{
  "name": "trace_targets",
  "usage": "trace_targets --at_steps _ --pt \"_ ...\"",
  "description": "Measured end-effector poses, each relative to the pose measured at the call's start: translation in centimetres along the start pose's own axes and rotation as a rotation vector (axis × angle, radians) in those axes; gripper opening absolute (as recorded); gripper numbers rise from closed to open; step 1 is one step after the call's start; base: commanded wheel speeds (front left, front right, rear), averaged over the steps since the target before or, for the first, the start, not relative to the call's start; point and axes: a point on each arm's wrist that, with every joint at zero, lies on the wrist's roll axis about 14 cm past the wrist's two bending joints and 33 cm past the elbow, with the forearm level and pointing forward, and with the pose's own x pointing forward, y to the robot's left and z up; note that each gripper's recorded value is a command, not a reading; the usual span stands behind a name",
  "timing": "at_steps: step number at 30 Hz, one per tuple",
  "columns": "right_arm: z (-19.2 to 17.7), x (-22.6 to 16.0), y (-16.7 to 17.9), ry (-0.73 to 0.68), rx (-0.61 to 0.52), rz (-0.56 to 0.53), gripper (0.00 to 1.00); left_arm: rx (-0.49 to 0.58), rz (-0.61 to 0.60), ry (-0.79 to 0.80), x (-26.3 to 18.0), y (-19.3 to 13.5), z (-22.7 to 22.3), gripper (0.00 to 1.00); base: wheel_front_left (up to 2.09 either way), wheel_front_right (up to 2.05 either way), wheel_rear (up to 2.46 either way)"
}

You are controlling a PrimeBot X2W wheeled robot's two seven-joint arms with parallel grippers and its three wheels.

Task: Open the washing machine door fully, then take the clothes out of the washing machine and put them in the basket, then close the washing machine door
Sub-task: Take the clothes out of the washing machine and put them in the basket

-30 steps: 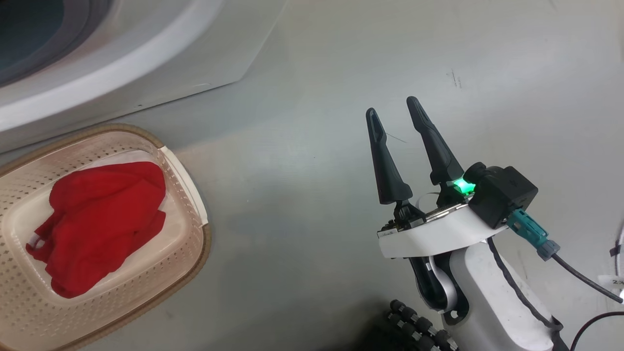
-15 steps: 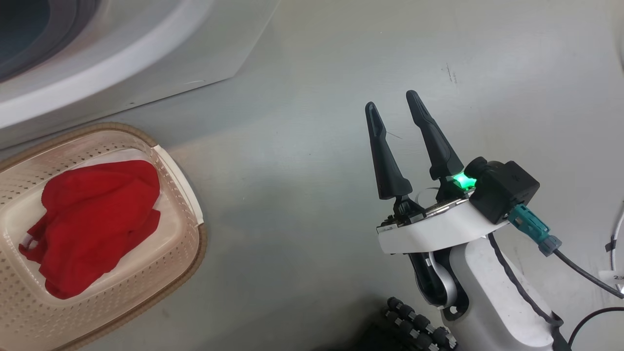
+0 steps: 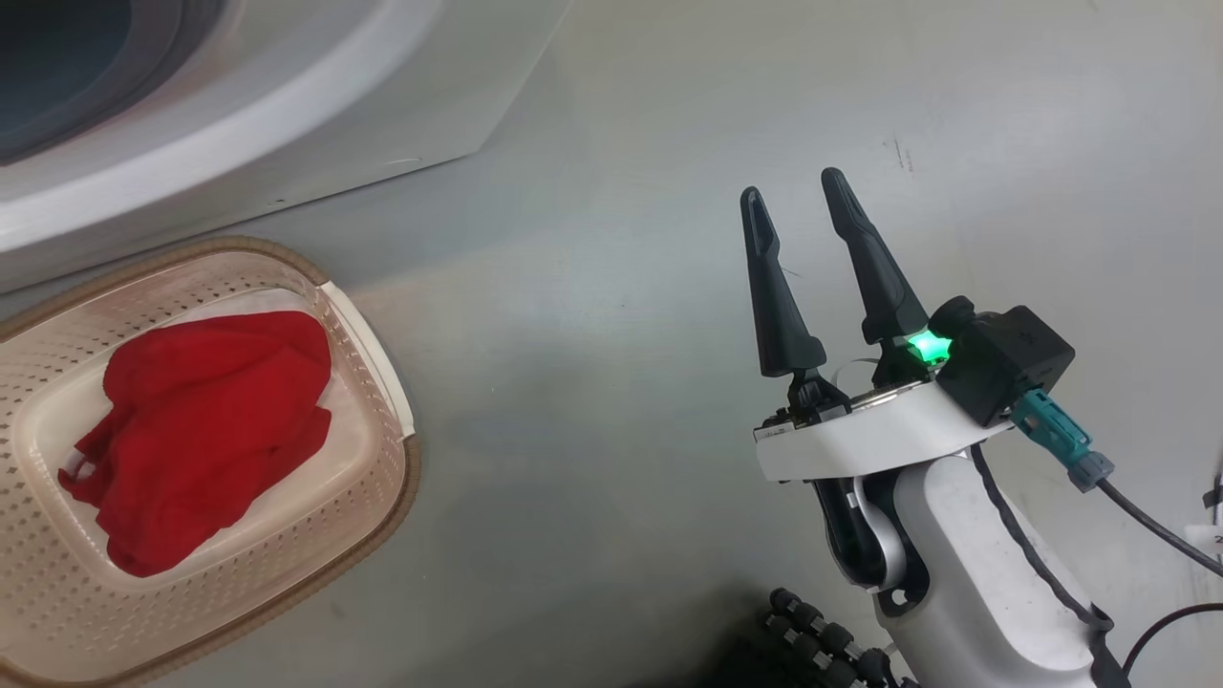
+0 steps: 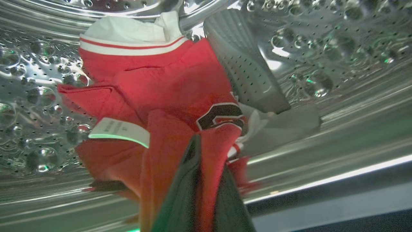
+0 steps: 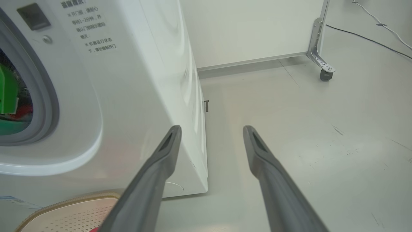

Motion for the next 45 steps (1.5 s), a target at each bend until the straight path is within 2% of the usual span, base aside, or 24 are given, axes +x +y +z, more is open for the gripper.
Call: trace_targets --at_steps 12,27,36,45 --pt "0.6 0.3 0.5 -0.020 -0.014 0.020 1.00 -0.156 -0.012 -0.198 -1.7 -0.2 3.5 0.00 0.00 0.00 0.00" --pt "1.1 0.3 2.1 -0.041 -0.060 0.071 1.00 -0.315 -0.028 -0.463 -6.4 -1.5 4.6 0.00 0.00 0.00 0.00" --pt "1.6 0.1 3.2 -0.058 -0.093 0.103 1.00 -0.365 -0.017 -0.595 -10.7 -2.0 4.4 0.00 0.00 0.00 0.00" --pt "2.0 -0.8 4.4 -0.065 -0.103 0.134 1.00 -0.363 -0.005 -0.667 -14.9 -2.6 3.3 0.00 0.00 0.00 0.00"
